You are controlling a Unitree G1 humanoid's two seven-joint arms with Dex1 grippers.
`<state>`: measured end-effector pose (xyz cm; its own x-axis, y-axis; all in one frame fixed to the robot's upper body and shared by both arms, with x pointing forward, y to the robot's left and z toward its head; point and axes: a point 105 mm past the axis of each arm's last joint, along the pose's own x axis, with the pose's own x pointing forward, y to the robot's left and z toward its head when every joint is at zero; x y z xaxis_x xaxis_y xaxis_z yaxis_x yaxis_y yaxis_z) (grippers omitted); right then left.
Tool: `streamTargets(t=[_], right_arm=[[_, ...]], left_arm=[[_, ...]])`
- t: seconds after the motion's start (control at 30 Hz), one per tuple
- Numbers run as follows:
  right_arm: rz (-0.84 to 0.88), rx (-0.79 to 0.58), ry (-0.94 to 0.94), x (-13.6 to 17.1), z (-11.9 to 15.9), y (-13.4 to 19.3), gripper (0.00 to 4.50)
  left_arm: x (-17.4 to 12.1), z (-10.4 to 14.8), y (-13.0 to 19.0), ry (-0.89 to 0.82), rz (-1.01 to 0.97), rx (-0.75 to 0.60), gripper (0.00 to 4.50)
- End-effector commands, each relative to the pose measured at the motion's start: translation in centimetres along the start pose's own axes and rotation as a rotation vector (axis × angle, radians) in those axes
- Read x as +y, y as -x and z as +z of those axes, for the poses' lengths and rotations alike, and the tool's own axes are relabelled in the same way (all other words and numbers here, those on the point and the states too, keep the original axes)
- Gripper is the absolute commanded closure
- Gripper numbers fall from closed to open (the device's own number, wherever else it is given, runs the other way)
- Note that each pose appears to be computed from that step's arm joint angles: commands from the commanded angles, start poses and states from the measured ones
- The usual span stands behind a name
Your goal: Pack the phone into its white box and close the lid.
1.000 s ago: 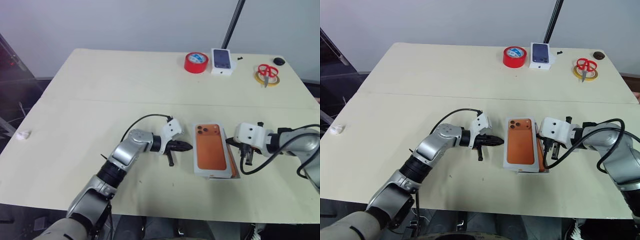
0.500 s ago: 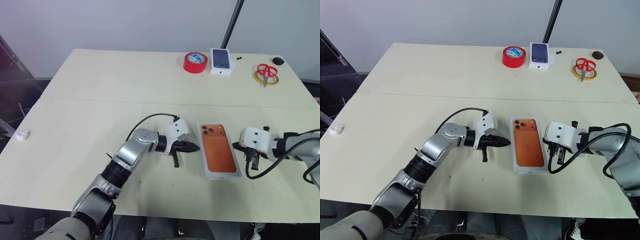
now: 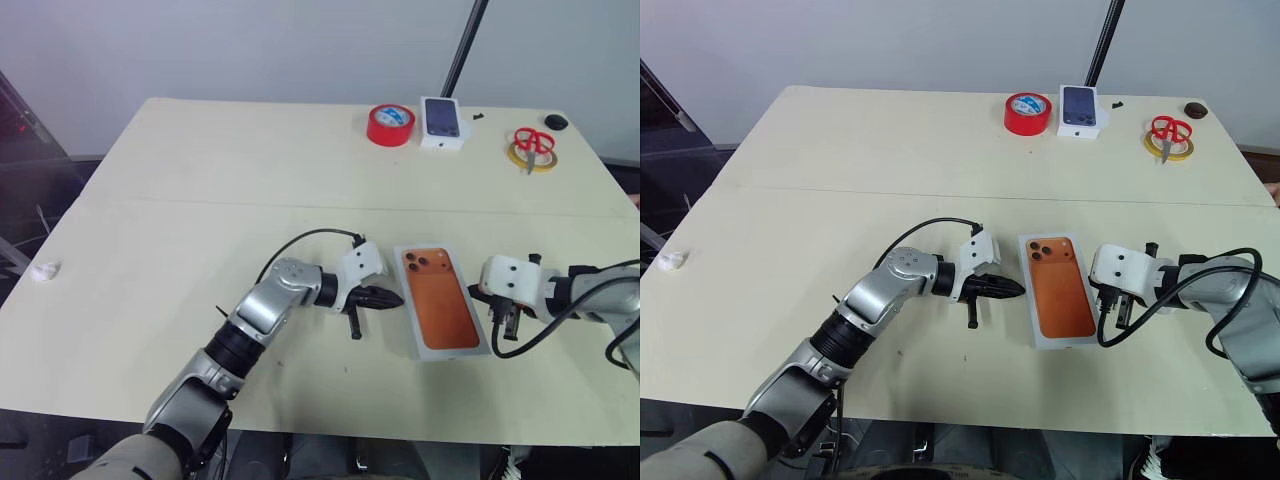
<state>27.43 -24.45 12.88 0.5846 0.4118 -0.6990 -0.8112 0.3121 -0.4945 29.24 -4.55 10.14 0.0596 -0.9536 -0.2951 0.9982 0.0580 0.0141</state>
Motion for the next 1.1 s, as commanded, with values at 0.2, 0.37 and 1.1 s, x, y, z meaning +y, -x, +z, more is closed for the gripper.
streamTargets(t=[0.2, 0.37, 1.1], right_arm=[[-0.037, -0.006, 0.02, -0.7, 0.3, 0.7, 4.46], [-0.07, 0.022, 0.004, -1.8, -0.2, 3.0, 4.46], [0.138, -0.069, -0.119, 5.2, 2.0, 1.1, 4.46]], left_arm=[[-0.2, 0.9, -0.3, -0.035, 0.003, -0.03, 4.5], [1.0, 1.7, 1.5, 0.01, 0.069, -0.091, 4.5], [3.8, 1.2, -2.2, -0.014, 0.151, -0.014, 4.5]])
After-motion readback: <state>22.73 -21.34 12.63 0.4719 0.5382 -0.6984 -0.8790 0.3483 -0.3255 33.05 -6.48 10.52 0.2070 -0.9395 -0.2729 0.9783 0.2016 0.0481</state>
